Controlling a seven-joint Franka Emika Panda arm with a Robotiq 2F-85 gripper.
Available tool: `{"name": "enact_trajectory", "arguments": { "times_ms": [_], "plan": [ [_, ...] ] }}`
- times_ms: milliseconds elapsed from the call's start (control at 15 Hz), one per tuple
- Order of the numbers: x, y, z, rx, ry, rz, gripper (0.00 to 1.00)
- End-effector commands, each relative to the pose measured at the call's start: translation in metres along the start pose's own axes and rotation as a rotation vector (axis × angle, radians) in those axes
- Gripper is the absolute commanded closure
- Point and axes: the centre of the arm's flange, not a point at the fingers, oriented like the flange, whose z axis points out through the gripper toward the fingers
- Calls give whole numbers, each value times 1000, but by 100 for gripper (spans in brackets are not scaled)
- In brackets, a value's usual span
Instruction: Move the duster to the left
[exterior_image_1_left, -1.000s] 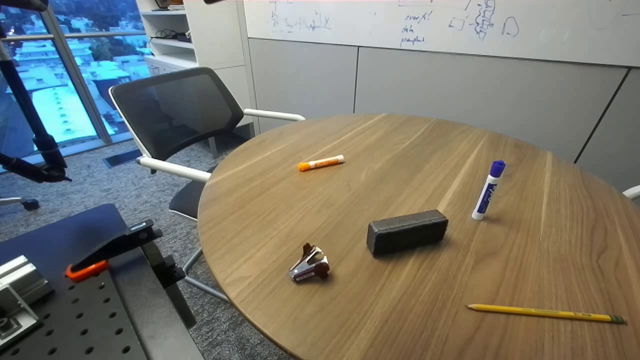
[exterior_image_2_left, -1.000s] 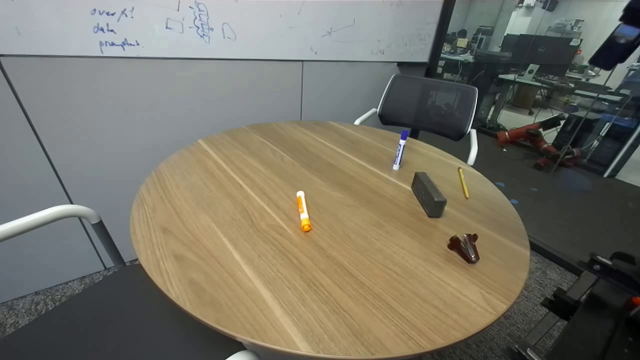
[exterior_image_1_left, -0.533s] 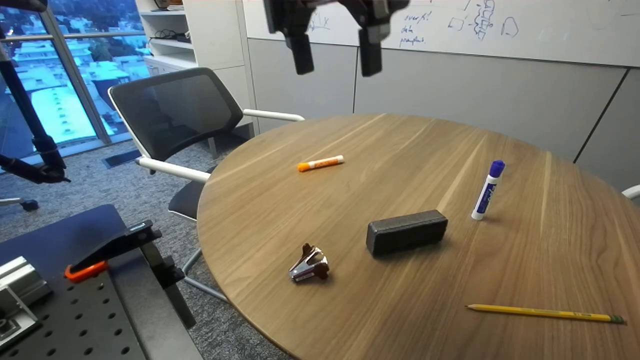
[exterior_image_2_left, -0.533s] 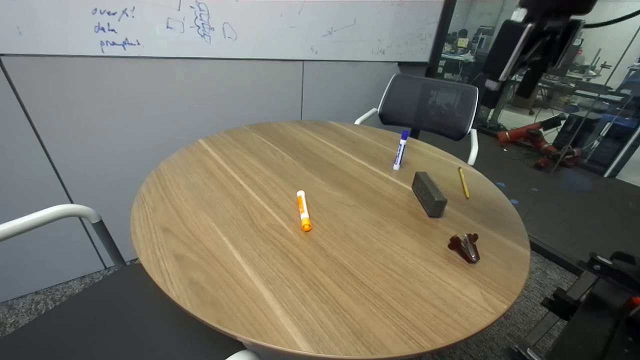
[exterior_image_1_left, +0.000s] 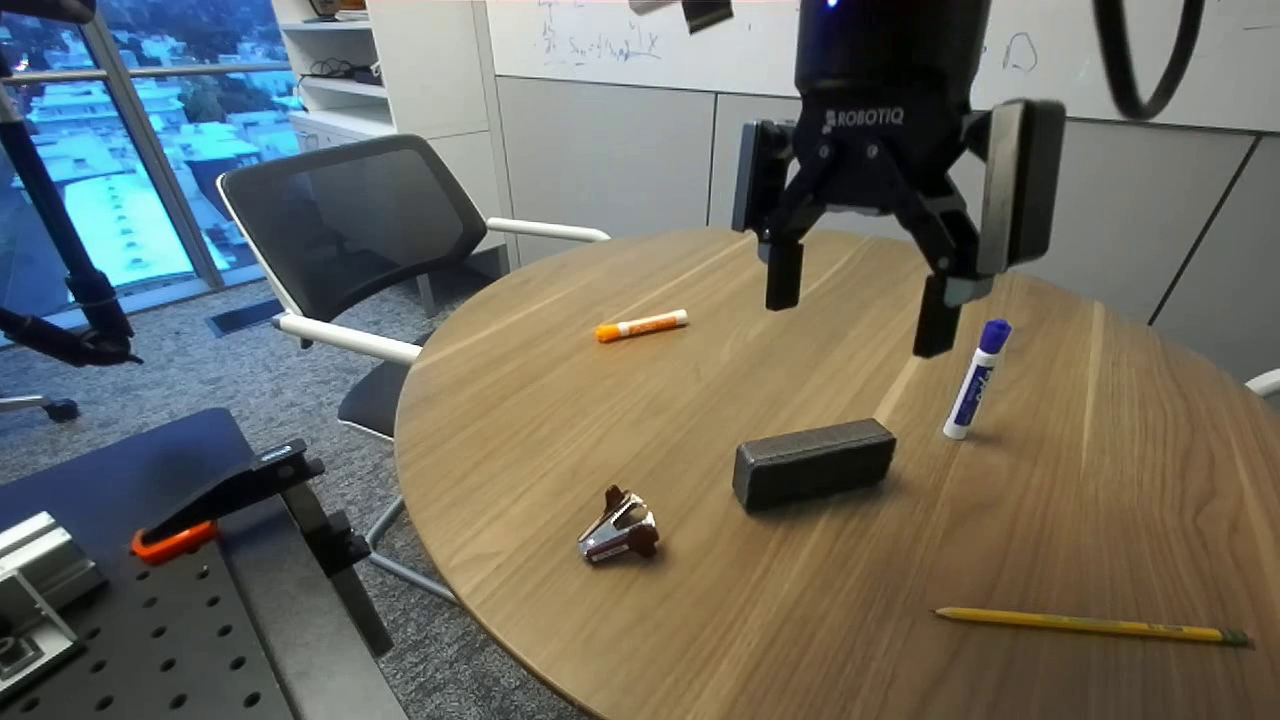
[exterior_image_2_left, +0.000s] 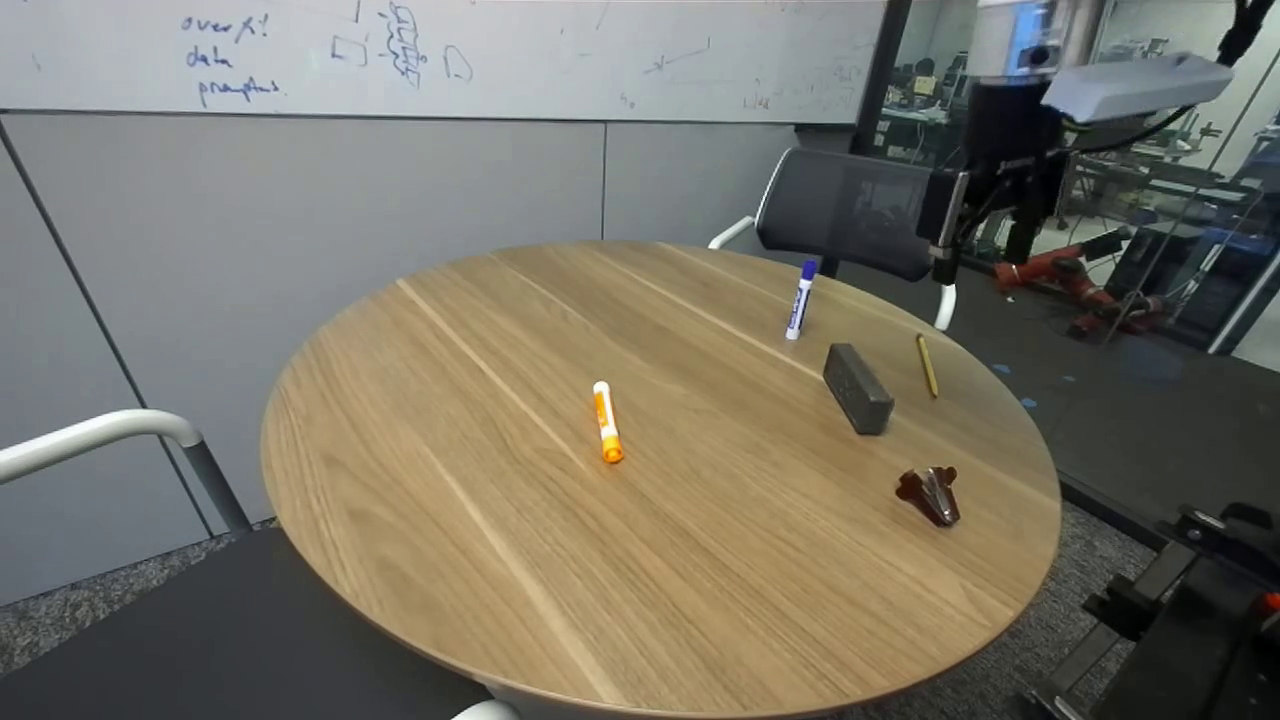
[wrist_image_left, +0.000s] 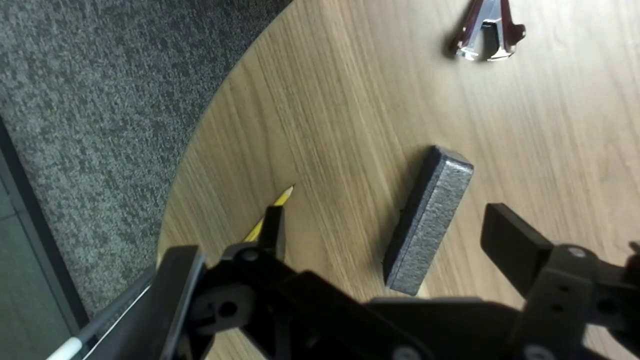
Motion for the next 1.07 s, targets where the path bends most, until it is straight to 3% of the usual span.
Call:
{"name": "enact_trajectory", "arguments": {
  "times_ms": [0, 333, 933, 1000],
  "plan": [
    [42, -19, 31, 42, -81, 70, 0],
    [71, -39, 79, 94, -143, 172, 0],
    [106, -78, 135, 63, -149, 264, 0],
    [108, -80, 139, 50, -149, 274, 10]
  ]
}}
